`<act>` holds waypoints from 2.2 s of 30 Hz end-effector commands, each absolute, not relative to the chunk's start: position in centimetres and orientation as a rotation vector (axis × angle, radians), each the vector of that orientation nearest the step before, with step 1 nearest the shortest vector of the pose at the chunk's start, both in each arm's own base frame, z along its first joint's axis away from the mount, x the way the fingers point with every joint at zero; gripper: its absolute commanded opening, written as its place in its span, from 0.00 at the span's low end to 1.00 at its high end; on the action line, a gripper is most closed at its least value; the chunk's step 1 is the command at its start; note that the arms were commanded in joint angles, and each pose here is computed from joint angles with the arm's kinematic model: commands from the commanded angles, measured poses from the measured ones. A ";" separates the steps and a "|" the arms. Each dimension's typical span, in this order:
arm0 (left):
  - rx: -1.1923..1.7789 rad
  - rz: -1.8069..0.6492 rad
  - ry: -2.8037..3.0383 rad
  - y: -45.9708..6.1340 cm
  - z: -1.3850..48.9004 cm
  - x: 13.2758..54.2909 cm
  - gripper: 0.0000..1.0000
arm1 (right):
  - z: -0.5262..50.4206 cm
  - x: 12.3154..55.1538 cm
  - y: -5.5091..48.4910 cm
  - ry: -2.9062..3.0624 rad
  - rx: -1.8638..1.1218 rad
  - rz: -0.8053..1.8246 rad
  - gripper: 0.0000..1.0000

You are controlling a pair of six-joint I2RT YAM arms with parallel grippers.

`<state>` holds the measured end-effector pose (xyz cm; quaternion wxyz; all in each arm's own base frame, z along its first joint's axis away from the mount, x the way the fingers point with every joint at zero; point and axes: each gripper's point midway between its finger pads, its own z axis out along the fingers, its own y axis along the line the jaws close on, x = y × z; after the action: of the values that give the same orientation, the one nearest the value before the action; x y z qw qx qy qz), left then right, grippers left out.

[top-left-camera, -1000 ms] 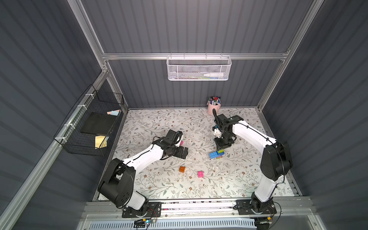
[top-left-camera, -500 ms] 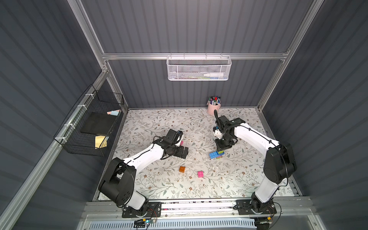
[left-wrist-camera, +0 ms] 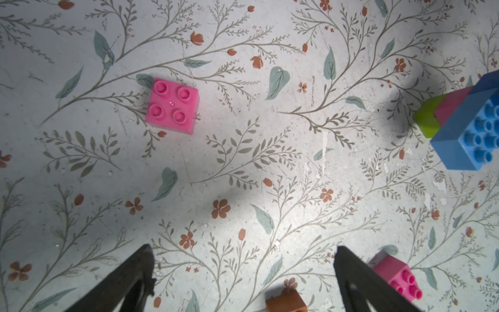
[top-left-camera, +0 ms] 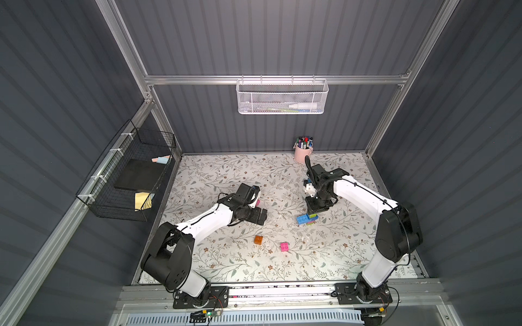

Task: Assemble the number 4 with lego
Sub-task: Assemble the lego brick with the lego brick, then pick up the lego brick from the center of the board.

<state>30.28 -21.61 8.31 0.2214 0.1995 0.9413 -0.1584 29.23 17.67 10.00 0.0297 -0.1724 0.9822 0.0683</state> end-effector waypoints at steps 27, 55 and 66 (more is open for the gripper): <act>0.549 -0.425 2.565 -21.2 9.9 30.6 0.99 | 8.9 29.4 16.1 3.128 -0.206 0.036 0.41; 0.537 -0.363 2.559 -20.1 10.4 30.3 1.00 | 17.3 28.3 16.7 2.956 -0.238 0.185 0.66; 0.437 -0.276 2.568 -17.4 11.8 29.5 0.99 | 15.3 19.6 23.9 3.040 -0.369 0.323 0.71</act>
<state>30.25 -18.92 11.77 0.2650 0.1781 0.9399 -0.1208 21.69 22.89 16.41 0.0600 -0.1502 0.9818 0.0997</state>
